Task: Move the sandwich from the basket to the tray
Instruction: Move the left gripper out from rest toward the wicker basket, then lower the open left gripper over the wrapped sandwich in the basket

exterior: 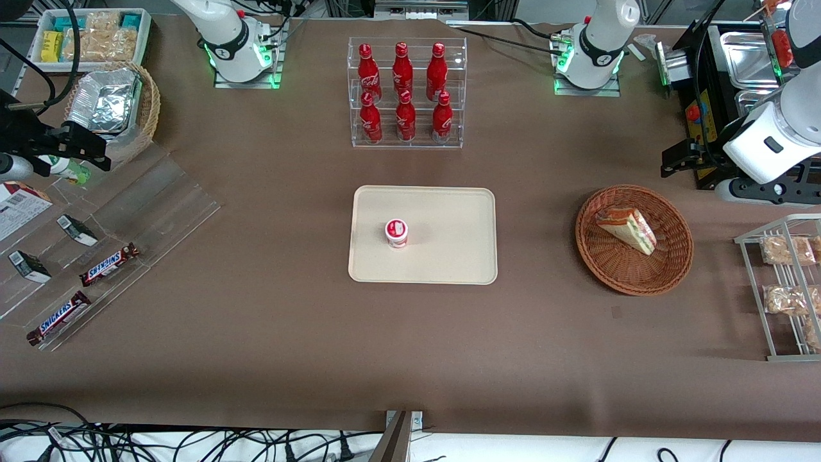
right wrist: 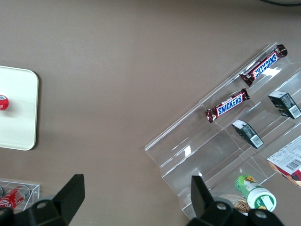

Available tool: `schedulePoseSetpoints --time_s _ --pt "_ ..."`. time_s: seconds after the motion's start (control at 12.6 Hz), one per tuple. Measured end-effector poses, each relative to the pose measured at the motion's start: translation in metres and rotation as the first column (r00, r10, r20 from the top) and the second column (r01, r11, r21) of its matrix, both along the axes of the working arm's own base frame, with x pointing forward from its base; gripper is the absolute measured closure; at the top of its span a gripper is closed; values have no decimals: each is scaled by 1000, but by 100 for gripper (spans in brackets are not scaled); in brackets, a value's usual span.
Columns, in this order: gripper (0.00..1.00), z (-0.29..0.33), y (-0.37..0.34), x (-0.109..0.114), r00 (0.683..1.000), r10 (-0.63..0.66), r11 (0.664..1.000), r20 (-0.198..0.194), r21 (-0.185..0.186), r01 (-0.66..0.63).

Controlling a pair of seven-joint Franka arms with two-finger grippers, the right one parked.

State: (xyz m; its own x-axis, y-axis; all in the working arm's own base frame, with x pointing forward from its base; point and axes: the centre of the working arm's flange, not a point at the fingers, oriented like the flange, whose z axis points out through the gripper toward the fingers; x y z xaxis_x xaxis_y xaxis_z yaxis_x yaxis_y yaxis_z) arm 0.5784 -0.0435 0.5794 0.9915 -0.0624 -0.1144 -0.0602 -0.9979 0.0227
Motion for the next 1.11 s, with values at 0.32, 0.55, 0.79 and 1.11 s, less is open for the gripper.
schedulePoseSetpoints --time_s 0.32,0.55,0.79,1.11 --pt "0 0 4 0 1000 7 1000 0 1 -7" --pt "0 -13 33 6 997 69 998 -22 5 -69" --pt "0 -53 71 15 980 193 981 -48 17 -193" --pt "0 -99 78 16 919 391 920 -40 51 -389"
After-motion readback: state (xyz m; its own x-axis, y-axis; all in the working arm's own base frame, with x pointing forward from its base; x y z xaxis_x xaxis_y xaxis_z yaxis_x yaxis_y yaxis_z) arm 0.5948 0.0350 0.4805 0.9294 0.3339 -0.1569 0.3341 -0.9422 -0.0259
